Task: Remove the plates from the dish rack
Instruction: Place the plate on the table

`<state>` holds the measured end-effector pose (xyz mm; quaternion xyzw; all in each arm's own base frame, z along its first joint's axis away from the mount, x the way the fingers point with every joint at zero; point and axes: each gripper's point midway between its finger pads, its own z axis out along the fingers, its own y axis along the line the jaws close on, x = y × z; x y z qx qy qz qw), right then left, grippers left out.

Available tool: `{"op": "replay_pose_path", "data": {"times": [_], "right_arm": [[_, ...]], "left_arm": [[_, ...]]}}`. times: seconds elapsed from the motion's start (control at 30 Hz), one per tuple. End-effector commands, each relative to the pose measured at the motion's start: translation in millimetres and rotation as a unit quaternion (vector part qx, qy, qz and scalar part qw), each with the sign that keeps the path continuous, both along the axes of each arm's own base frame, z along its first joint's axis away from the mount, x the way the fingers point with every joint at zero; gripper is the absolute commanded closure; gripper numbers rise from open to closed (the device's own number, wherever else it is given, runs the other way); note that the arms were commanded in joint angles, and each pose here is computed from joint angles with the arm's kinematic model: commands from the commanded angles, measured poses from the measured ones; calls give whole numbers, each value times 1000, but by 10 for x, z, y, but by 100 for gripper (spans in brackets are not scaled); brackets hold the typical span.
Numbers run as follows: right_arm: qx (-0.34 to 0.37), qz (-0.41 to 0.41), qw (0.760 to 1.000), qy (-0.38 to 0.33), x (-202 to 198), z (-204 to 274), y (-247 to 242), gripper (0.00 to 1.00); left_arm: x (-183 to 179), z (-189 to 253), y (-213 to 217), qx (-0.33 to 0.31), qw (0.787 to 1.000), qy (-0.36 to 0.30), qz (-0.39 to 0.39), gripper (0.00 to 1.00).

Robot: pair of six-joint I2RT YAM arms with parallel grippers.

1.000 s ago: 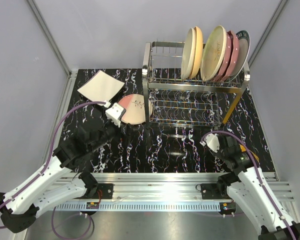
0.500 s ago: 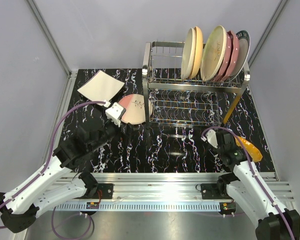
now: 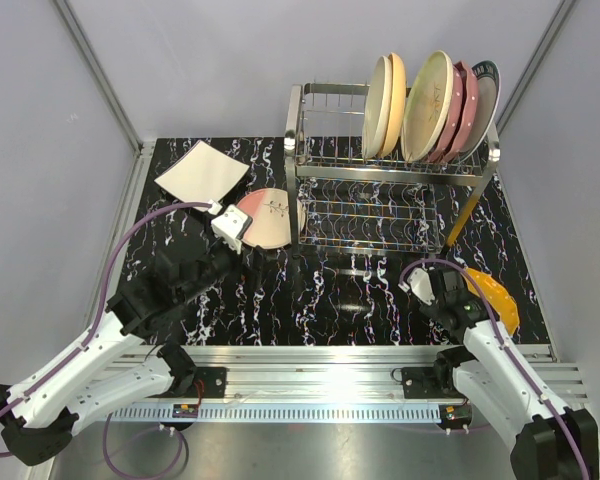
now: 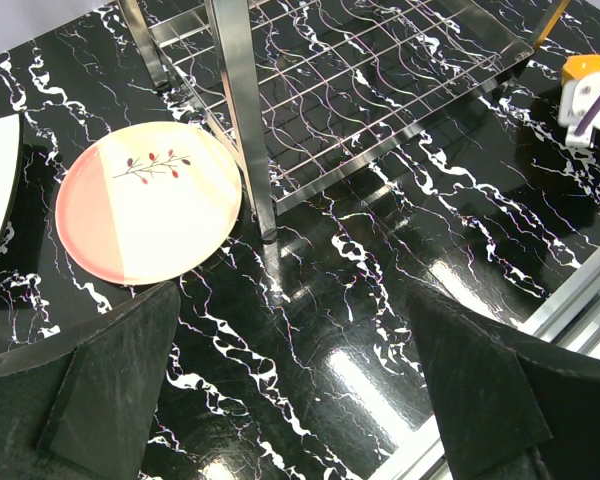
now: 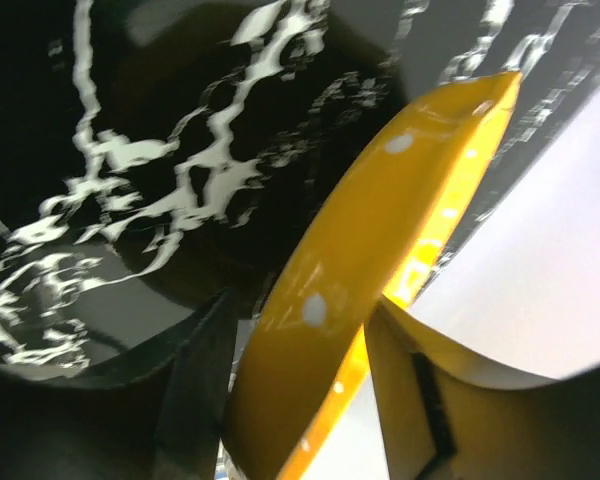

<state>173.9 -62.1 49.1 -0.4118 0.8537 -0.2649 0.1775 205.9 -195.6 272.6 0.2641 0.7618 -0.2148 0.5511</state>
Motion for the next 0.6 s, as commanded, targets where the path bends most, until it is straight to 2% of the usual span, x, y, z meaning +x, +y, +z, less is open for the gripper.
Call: {"op": "replay_pose_path", "data": {"times": [0.0,0.2,0.43,0.57], "right_arm": [[9,5,1000,-2,15,12,28,39],[10,5,1000,2,-7,-24,25,30],[16,12,1000,13,-15,-55,58,7],[19,16,1000,18,-28,-62,71,0]], "left_arm": [[47,163,-41,-16,999,-29,-4,1],[52,159,-49,-15,999,-30,-5,1],[46,157,-55,-18,999,-30,-7,1],[37,158,-65,-22,999,-29,-9,1]]}}
